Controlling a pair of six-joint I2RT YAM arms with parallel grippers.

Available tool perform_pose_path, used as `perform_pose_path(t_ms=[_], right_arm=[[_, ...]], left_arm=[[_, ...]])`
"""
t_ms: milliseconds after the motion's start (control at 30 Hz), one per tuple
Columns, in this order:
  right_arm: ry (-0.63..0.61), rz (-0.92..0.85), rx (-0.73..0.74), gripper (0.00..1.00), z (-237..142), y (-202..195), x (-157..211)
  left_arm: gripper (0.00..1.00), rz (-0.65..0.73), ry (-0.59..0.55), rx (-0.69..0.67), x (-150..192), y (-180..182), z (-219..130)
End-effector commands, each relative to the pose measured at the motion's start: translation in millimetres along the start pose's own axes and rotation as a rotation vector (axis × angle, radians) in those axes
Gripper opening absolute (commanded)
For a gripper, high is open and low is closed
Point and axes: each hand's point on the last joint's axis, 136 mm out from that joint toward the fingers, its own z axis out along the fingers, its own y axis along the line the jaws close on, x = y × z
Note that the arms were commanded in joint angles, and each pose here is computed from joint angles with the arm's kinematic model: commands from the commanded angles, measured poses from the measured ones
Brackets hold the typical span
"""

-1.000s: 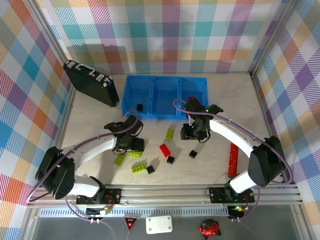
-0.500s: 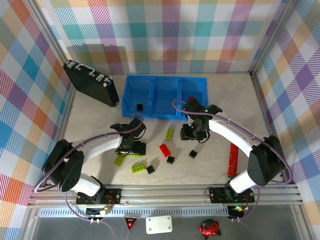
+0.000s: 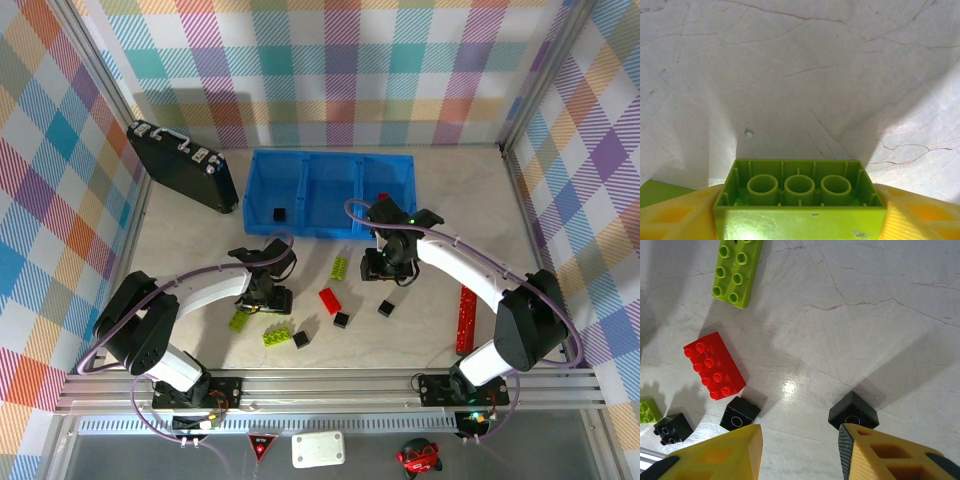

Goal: Sort the legos into containers by color
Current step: Pick up the lego from the middle-left of the table.

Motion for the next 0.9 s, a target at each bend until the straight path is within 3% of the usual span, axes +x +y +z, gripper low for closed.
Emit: perform_pose_path(t_ms=[0, 533, 867], right_arm=[[0.019, 0.0, 0.004, 0.46, 3.2, 1.8, 4.2], [0.02, -0.006, 0.012, 0.45, 2.5, -0.2, 6.7], [0.021, 0.012, 0.016, 0.45, 0.7, -5.8, 16.5]], left_arm=[[0.68, 0.026, 0.012, -0.025, 1.1, -0.2, -1.4], [0.65, 0.019, -0.055, -0.013, -21.7, -9.4, -24.5], [0.65, 0.053, -0.13, 0.024, -63.2, -34.1, -50.7]])
